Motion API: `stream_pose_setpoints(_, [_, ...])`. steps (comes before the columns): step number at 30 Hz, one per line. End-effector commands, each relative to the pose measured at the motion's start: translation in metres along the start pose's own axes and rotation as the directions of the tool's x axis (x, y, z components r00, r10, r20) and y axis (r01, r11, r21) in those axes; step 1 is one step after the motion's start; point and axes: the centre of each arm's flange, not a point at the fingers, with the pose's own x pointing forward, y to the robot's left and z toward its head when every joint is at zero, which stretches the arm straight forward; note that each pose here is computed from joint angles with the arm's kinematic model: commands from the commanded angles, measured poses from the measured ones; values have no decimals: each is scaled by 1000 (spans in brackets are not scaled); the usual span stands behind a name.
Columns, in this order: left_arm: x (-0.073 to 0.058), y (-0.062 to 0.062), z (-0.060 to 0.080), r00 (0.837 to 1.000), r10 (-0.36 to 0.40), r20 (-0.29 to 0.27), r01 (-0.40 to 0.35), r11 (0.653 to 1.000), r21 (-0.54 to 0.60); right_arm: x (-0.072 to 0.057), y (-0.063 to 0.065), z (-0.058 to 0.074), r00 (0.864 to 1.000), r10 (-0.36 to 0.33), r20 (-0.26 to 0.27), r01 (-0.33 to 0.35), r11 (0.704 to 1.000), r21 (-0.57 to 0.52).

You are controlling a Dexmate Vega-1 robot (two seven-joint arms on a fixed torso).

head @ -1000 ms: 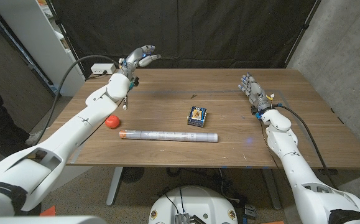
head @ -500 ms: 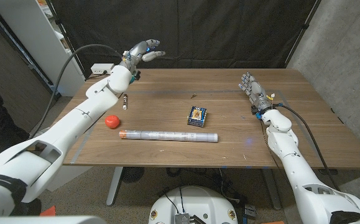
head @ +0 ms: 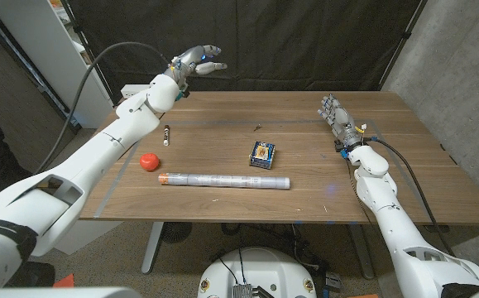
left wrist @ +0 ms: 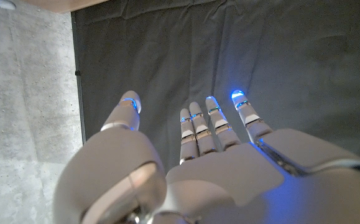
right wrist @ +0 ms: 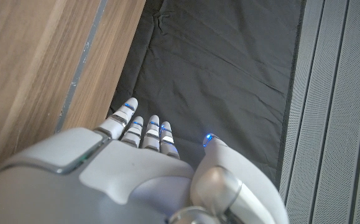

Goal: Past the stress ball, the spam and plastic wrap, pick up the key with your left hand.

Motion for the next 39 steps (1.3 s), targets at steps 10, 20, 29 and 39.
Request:
stream_pose_setpoints(10, [30, 13, 37, 993, -108, 50, 98, 980, 170, -4, 4, 9, 999, 8, 46, -8, 1000, -15])
stream_pose_setpoints(20, [39, 16, 55, 987, -149, 62, 130, 960, 247, -8, 4, 10, 998, 2, 58, -2, 1000, -12])
stream_pose_setpoints(29, [47, 13, 68, 974, -220, 60, 190, 929, 317, -12, 3, 12, 998, 0, 70, 1, 1000, -11])
stream_pose_setpoints(39, [56, 8, 83, 960, -274, 57, 235, 899, 369, -16, 1, 12, 997, -5, 77, 6, 1000, -5])
